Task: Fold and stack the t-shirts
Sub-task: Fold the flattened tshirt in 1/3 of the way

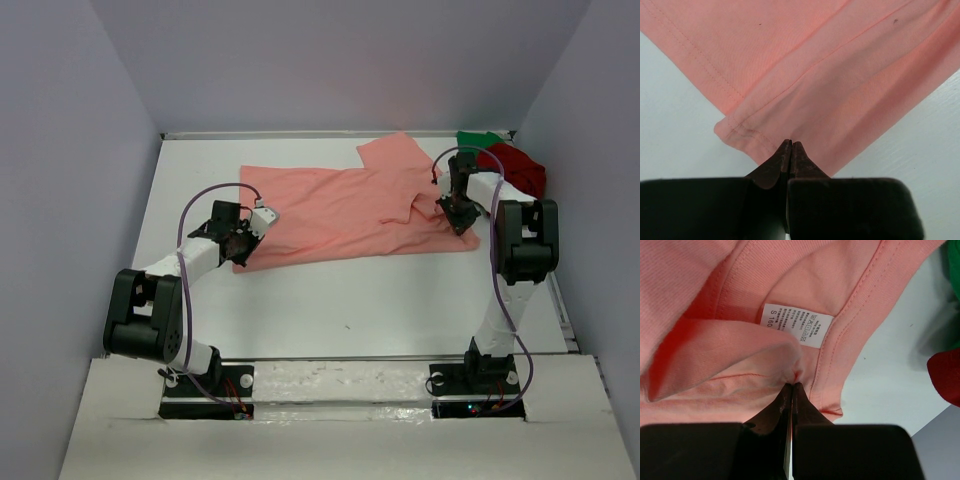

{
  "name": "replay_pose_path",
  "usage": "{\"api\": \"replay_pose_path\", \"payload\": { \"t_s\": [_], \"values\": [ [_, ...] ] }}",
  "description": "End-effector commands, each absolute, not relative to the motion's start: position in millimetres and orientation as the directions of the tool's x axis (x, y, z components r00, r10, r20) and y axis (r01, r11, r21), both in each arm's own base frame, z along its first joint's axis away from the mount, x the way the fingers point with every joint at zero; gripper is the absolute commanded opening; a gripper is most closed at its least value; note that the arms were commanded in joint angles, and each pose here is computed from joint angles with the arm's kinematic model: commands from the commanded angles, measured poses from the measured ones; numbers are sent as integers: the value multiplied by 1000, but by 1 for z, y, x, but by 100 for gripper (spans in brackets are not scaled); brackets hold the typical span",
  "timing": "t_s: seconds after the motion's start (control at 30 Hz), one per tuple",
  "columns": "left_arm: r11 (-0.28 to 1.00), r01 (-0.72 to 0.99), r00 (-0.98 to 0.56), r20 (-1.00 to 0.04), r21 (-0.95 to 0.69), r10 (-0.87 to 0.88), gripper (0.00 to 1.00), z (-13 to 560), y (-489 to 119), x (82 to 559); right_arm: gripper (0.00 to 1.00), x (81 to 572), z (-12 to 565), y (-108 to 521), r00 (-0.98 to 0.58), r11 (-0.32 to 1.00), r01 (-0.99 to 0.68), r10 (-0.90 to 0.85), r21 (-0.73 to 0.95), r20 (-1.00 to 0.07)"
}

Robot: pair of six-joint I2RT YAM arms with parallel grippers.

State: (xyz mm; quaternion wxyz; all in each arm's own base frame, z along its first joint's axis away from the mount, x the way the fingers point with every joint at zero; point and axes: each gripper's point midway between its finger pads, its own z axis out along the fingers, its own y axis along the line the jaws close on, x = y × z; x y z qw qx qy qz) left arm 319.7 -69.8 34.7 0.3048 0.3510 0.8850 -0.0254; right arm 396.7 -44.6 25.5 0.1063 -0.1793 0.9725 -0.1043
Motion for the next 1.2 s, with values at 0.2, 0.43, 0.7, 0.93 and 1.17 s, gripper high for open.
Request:
{"api": "replay_pose_path", "payload": {
  "t_s": [0.2, 0.43, 0.7, 0.93, 1.17],
  "values": [
    [762, 623, -568, -569, 175, 595, 6, 39, -68, 323, 0, 395, 45, -52, -912, 912, -313, -366, -265, -184],
    [762, 623, -568, -567, 177, 596, 6, 39, -68, 322, 0, 389, 73, -55, -903, 905, -310, -376, -293, -208],
    [759, 635, -590, -545, 143, 596, 0, 29, -71, 321, 0, 380, 85, -54, -902, 905, -310, -377, -291, -212],
    [761, 637, -599, -540, 127, 591, 0, 27, -74, 326, 0, 377, 85, -54, -903, 906, -313, -377, -285, -205],
    [781, 608, -651, -476, 139, 592, 0, 11, -66, 328, 0, 372, 92, -54, -902, 904, -320, -382, -284, -201]
  ]
}}
